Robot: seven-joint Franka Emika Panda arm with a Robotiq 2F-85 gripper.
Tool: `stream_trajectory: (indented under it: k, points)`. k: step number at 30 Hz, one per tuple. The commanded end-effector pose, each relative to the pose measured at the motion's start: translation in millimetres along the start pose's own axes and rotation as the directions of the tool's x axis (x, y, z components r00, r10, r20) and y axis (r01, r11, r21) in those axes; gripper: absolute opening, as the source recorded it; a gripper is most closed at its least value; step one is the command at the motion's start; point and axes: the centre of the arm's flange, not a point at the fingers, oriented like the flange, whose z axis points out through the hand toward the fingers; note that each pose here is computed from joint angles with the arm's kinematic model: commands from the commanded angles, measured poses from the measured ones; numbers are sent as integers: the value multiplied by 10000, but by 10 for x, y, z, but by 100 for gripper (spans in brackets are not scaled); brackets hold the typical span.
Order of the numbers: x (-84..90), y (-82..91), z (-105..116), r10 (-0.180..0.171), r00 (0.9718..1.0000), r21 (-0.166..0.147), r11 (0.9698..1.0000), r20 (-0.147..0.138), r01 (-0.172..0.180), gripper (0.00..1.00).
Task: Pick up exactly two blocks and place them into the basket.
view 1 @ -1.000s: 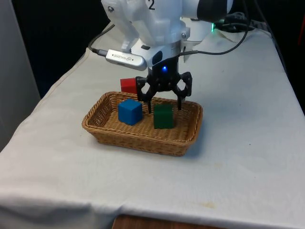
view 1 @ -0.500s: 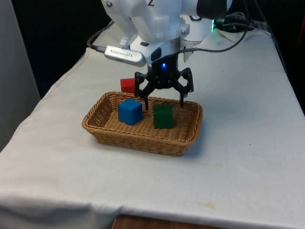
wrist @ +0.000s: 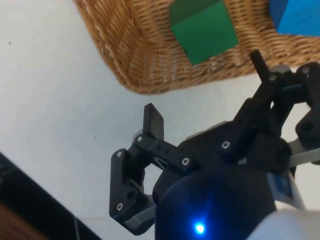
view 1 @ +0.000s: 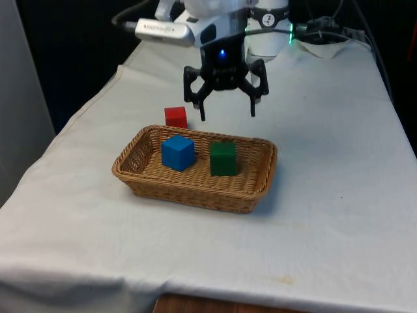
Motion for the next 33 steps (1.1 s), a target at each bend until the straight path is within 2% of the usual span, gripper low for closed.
stream_trajectory:
  k: [1,2,7,8,11,16,17,18,24,25,26,33]
  points:
    - [-10,2,-32,34,10000,22,10000,-4,-34,100]
    - [-42,-7,-108,158,9999,-4,9999,-20,-158,100]
    - [-117,-64,-301,298,9995,136,9995,-100,-297,100]
    - [-92,-52,-277,238,9997,216,9995,-102,-236,100]
    - [-165,-117,-394,325,9994,176,9993,-142,-323,100]
    - [-242,-292,-511,294,9993,246,9993,-243,-288,100]
    - [-244,-267,-507,273,9995,342,9991,-185,-266,100]
    - [-250,-325,-513,282,9993,248,9993,-248,-276,100]
    - [-286,-507,-539,226,9992,156,9996,-342,-221,100]
    - [-271,-471,-528,210,9995,295,9994,-236,-203,100]
    - [-291,-534,-539,223,9992,142,9997,-346,-218,100]
    - [-326,-743,-520,145,9990,-117,9998,-417,-150,100]
